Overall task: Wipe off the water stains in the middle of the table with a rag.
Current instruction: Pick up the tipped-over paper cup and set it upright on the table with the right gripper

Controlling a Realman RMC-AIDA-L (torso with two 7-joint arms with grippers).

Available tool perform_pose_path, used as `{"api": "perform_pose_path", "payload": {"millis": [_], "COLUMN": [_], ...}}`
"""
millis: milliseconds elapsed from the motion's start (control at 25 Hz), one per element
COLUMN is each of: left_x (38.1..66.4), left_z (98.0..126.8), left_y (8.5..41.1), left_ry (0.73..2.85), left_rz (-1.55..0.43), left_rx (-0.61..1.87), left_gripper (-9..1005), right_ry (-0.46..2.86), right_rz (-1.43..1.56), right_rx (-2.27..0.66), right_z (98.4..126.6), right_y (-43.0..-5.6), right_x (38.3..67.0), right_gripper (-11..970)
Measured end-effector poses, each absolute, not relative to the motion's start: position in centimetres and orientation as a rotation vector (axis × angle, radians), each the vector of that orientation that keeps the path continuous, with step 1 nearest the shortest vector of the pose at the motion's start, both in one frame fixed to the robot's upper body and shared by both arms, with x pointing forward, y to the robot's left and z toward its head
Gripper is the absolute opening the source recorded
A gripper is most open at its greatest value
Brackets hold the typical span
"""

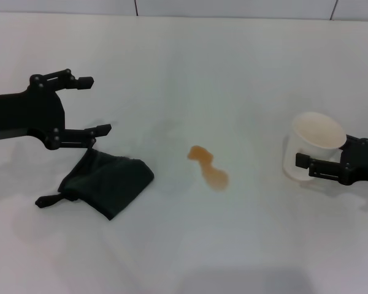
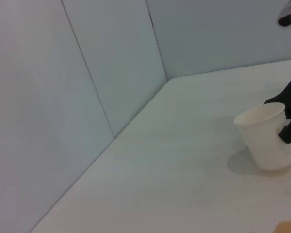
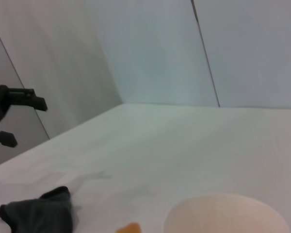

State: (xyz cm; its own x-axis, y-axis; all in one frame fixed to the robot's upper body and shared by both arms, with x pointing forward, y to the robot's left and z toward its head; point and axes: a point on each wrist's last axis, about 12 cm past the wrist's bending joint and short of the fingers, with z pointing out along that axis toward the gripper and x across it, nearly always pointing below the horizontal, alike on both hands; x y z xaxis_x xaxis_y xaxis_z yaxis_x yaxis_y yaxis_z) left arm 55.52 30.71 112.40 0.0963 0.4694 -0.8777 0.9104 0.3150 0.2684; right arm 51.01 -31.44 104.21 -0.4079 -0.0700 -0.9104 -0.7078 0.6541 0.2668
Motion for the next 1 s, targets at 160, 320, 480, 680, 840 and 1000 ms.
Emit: {"api": "perform_pose_path", "payload": {"millis": [160,320,480,680,840,1000], "left_x": [55.5,55.6,55.6,55.7,55.7,55.6], "left_z": [112.4,112.5,112.5,112.4,112.3,112.3], "left_y": [30.7,30.7,30.7,30.8,30.8,30.8], "left_ry": [1.534,1.533,1.533,1.539,1.541,1.541], "left_rz": [-0.527,-0.527,-0.526,-0.518,-0.519,-0.520], "left_rx": [1.312,1.311,1.310,1.306,1.305,1.304], "left_gripper": [831,831,830,829,829,828], "right_ry": [1.856,1.855,1.866,1.880,1.893,1.903], "right_rz": [0.819,0.823,0.821,0.816,0.809,0.806], "right_rx": [-0.617,-0.616,-0.606,-0.596,-0.585,-0.573], "right_z": [104.4,104.4,104.3,104.1,103.8,103.5], "right_y": [-31.5,-31.6,-31.7,-31.8,-32.1,-32.3], "right_x": [50.7,50.6,50.6,50.4,50.1,49.7], "right_gripper": [849,850,851,852,852,852]}}
